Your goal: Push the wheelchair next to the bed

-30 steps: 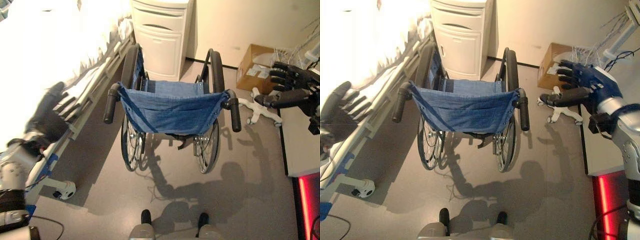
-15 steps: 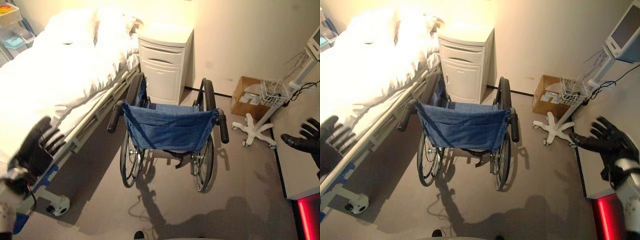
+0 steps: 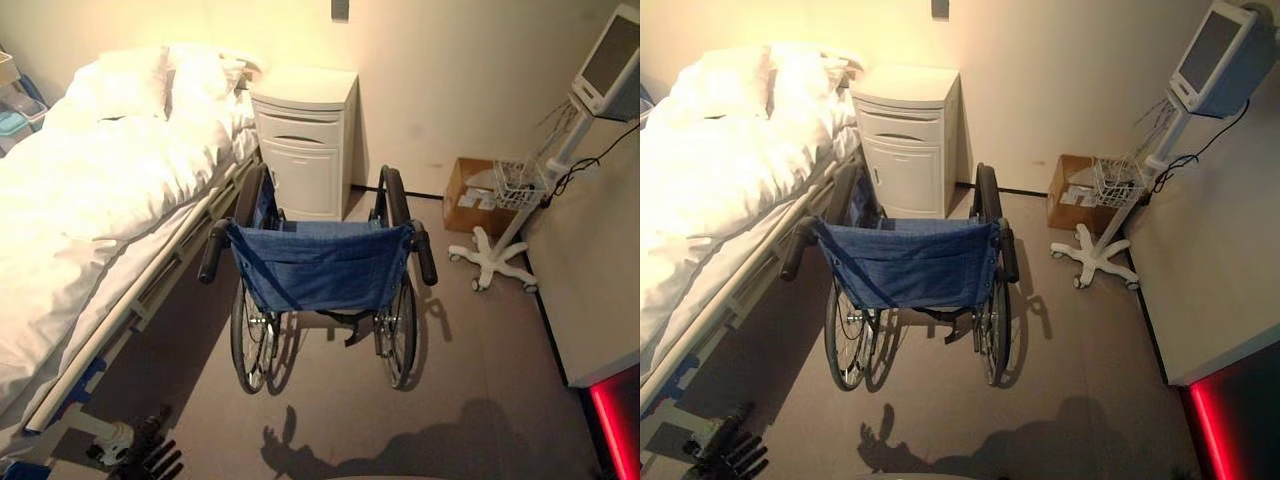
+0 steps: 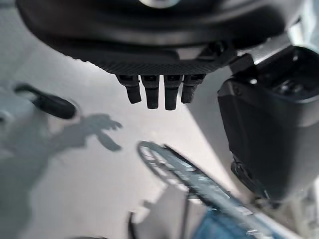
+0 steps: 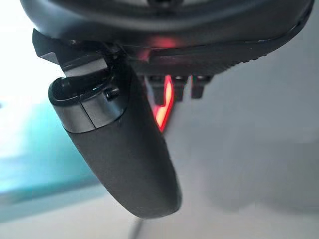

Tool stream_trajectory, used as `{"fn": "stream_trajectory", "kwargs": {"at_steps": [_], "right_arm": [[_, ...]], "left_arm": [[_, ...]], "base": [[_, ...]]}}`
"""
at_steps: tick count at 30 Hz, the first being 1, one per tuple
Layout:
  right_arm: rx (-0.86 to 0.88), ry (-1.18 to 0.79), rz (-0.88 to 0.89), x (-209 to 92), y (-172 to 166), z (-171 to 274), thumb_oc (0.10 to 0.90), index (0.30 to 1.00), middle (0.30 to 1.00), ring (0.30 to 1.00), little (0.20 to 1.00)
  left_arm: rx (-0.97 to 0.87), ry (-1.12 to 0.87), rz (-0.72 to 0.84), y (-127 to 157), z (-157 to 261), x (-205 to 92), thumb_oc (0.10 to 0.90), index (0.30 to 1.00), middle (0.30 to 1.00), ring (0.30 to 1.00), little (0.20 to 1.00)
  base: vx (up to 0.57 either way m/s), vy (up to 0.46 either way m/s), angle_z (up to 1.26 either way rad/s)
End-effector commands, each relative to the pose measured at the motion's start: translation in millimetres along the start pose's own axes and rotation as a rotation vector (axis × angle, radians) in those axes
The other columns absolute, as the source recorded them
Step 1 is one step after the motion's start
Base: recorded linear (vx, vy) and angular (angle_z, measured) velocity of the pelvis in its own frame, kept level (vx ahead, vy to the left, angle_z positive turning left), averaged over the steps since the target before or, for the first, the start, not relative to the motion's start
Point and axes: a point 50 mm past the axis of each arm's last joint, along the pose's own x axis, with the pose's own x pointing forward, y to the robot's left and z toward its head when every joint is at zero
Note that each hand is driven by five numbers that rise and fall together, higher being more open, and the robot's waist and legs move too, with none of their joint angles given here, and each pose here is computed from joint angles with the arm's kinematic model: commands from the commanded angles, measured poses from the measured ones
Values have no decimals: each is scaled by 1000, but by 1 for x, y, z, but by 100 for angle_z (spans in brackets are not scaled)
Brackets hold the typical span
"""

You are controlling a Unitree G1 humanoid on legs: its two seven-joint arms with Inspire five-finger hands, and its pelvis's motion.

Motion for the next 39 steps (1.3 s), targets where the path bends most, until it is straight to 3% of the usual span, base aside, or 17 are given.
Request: {"fn": "stream_trajectory", "kwargs": {"at_steps": [1,3,5,14,23,39], "right_arm": [[-27,-28,77,-4,42,3,800,900,900,900,900],[-108,51,76,-6,45,-24,800,900,900,900,900],[-332,178,131,-13,50,-67,800,900,900,900,900],[-827,439,402,-32,45,-130,800,900,900,900,900],[-1049,468,533,-39,54,-137,800,900,900,900,900],[-1060,466,544,-38,53,-137,800,900,900,900,900]], "left_arm": [[3,-104,-62,-42,16,16,800,900,900,900,900],[21,-58,-65,-50,0,19,800,900,900,900,900],[126,-1,-55,-66,-26,24,800,900,900,900,900],[287,277,15,-75,-93,19,800,900,900,900,900],[363,402,-37,-87,-111,16,800,900,900,900,900],[341,489,-19,-84,-114,14,800,900,900,900,900]], "base": [[-3,-4,-5],[0,0,0],[0,0,0],[-7,8,4],[-6,-8,11],[2,0,1]]}}
